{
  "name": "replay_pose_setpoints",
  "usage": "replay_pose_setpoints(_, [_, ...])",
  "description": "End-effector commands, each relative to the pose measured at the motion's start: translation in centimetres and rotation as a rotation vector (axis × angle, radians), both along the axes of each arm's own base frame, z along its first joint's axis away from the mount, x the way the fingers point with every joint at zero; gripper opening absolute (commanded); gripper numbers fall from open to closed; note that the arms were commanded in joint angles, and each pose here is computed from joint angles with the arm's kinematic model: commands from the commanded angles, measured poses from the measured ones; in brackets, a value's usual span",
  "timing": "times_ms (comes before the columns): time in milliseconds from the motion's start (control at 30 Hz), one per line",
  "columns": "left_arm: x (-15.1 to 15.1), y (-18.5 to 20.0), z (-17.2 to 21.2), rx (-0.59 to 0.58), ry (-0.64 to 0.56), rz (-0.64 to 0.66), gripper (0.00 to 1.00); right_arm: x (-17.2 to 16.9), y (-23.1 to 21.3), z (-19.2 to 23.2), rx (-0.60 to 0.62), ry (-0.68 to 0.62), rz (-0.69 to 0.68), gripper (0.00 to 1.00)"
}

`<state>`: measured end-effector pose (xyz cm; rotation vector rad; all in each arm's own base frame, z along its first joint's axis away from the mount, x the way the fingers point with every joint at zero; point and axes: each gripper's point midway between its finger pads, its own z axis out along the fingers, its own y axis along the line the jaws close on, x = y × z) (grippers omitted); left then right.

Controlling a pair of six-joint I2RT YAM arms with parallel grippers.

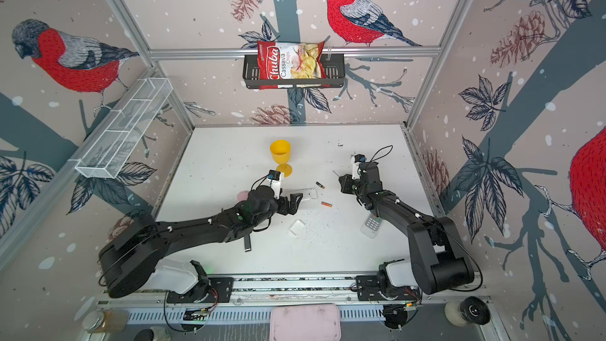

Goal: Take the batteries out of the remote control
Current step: 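Lower the screwdriver onto the table and open the right gripper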

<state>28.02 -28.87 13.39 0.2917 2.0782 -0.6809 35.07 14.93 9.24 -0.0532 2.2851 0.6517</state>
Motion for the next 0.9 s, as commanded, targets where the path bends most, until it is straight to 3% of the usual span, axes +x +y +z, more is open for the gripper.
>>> replay_pose_setpoints(0, [-0.8,2.1,-0.1,0.033,-0.007,0.041,0.97,1.2,1.0,1.0,0.042,-0.099,0.037,0.11])
replay_pose_setpoints(467, [-3.3,5.4,-0.1,0.005,-0.020,0.062,0.97,1.6,2.2,-4.4,0.089,0.024,0.069,0.33])
replay_pose_setpoints(867, [-3.5,6.4,0.1,-0.014,-0.044,0.087,0.97,2.6,1.8,-4.1,0.033,0.070,0.009,0.55])
